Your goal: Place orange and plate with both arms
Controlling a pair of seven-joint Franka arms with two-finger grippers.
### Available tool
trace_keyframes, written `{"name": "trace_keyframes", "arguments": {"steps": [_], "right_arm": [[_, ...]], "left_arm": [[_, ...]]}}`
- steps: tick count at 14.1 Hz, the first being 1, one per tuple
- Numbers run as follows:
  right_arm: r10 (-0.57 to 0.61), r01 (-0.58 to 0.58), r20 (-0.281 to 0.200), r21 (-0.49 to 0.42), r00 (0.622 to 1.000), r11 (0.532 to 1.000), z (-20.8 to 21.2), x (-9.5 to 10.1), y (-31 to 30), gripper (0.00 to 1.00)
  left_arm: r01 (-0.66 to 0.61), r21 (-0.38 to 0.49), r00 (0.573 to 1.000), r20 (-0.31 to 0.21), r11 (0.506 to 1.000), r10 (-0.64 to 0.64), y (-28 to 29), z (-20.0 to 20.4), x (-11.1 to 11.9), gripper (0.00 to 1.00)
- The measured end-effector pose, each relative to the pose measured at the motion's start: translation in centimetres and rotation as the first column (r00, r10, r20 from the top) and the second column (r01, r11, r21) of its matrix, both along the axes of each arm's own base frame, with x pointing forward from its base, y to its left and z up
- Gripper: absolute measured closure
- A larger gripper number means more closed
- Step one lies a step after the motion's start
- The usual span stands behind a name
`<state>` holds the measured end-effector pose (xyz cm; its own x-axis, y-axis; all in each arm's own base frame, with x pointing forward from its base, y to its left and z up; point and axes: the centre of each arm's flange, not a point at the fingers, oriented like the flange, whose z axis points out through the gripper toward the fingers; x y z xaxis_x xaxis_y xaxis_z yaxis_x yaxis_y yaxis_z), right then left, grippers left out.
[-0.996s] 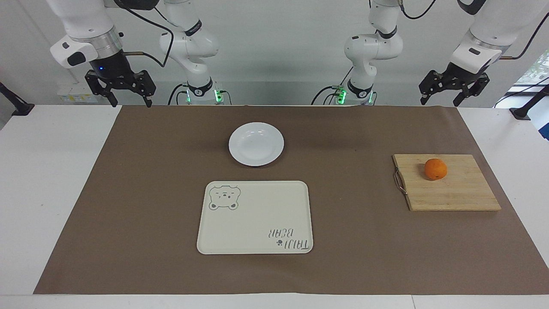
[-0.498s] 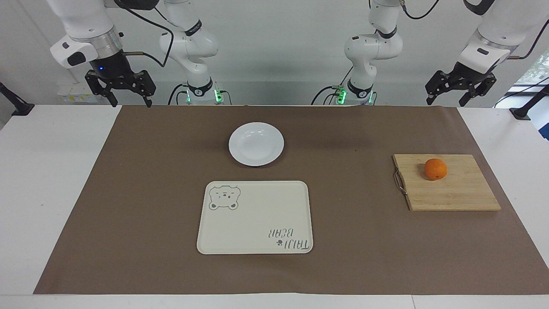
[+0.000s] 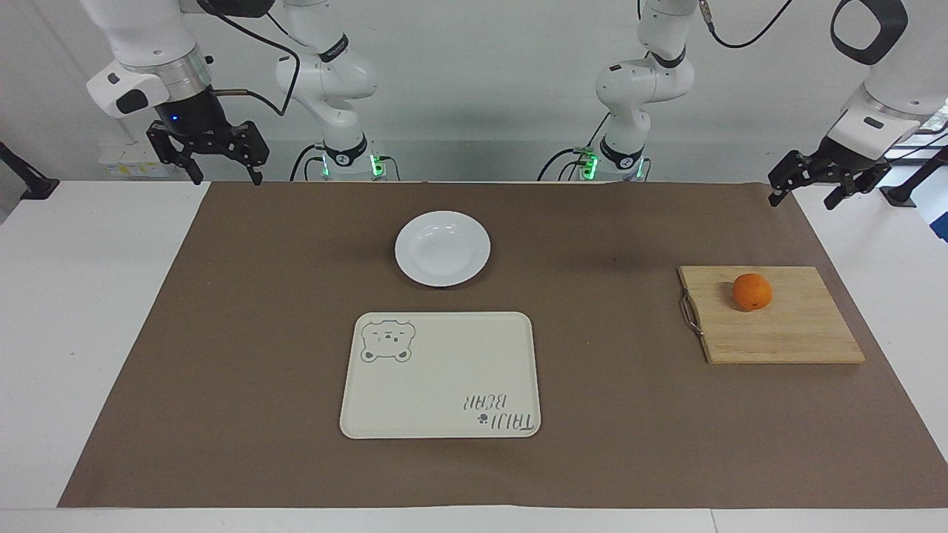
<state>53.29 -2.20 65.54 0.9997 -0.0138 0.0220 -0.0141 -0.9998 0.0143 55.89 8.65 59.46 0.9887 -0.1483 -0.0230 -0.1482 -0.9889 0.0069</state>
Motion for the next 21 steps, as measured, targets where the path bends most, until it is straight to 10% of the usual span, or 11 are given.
{"name": "trace_keyframes", "arguments": {"steps": [21], "right_arm": [[0.012, -0.011, 0.04, -0.003, 0.999, 1.0, 2.0, -1.5, 0.6, 0.0]], "left_arm": [[0.082, -0.012, 0.997, -0.012, 0.997, -0.082, 4.1, -24.7, -1.2, 0.0]]}}
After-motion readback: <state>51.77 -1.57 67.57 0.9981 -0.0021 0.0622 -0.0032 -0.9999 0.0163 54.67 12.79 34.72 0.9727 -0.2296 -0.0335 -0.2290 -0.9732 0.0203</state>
